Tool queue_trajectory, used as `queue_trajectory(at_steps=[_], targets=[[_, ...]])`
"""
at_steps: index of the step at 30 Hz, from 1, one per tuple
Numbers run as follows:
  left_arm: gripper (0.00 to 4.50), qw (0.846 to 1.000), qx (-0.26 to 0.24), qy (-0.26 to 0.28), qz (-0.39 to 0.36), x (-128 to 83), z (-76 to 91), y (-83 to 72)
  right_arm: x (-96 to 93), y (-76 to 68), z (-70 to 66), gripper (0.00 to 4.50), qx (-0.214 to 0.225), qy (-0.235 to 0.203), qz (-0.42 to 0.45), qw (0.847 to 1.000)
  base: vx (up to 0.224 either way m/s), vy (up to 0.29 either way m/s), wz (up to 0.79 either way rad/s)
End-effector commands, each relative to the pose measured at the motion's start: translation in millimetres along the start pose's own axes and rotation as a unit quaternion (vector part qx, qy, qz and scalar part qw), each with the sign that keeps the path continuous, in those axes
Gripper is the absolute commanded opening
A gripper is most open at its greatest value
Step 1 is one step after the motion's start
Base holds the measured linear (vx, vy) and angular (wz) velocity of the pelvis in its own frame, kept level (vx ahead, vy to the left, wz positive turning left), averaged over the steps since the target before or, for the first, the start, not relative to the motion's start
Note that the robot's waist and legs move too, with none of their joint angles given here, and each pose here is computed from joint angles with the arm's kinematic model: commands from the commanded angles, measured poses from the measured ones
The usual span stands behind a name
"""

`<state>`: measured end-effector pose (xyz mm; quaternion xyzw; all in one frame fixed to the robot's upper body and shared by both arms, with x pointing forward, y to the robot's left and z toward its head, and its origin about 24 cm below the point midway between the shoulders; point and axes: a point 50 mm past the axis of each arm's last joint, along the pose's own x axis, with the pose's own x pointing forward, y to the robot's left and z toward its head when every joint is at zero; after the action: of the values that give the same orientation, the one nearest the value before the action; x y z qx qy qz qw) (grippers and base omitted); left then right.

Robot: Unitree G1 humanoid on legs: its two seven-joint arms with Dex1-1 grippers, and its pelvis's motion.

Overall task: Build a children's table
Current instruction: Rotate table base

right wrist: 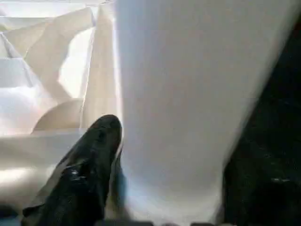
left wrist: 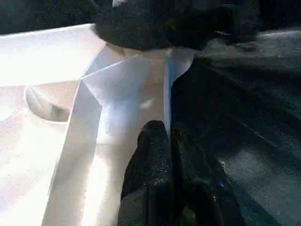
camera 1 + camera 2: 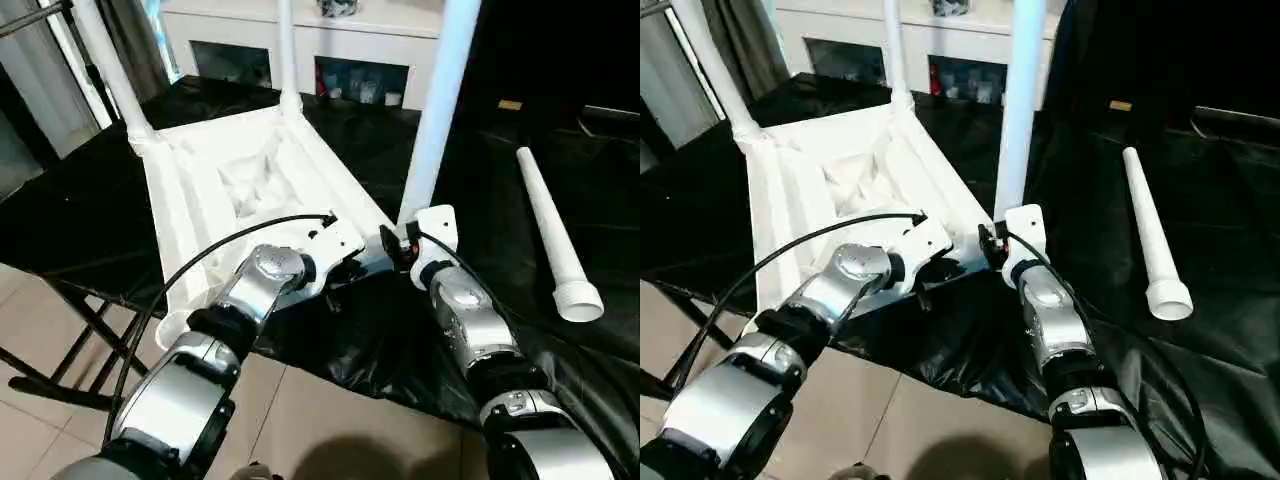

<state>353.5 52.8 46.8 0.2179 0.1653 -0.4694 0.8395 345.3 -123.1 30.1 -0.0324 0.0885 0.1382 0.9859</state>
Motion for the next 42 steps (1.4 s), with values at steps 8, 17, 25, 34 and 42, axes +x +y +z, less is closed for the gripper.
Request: queue_trajectory(at_steps=[8, 17, 25, 34, 42], targets=[[0.00, 0.997, 0.042, -0.064, 0.028, 5.9, 30.9, 3.0, -24.7, -18.8, 4.5, 3.75, -0.015, -0.039, 0.026, 0.999, 0.000, 0.000, 0.00], [0.69, 0.984, 0.006, -0.168, 0.051, -0.7, 56.4, 11.0, -45.9, -30.8, 6.9, 3.79, -0.044, -0.020, 0.080, 0.996, 0.000, 0.000, 0.00], [0.92, 0.956, 0.042, -0.120, 0.264, -70.2, 43.4, 77.3, -48.8, -11.0, 3.1, 3.79, -0.079, 0.015, 0.128, 0.988, 0.000, 0.000, 0.00], [0.92, 0.891, 0.026, 0.064, 0.449, -185.0, -24.9, 96.8, -42.1, 11.3, -1.7, 3.79, -0.085, 0.050, 0.155, 0.983, 0.000, 0.000, 0.00], [0.92, 0.834, -0.024, 0.189, 0.519, -227.2, -68.9, 78.1, -35.6, 22.9, 0.6, 3.79, -0.099, 0.059, 0.159, 0.980, 0.000, 0.000, 0.00]])
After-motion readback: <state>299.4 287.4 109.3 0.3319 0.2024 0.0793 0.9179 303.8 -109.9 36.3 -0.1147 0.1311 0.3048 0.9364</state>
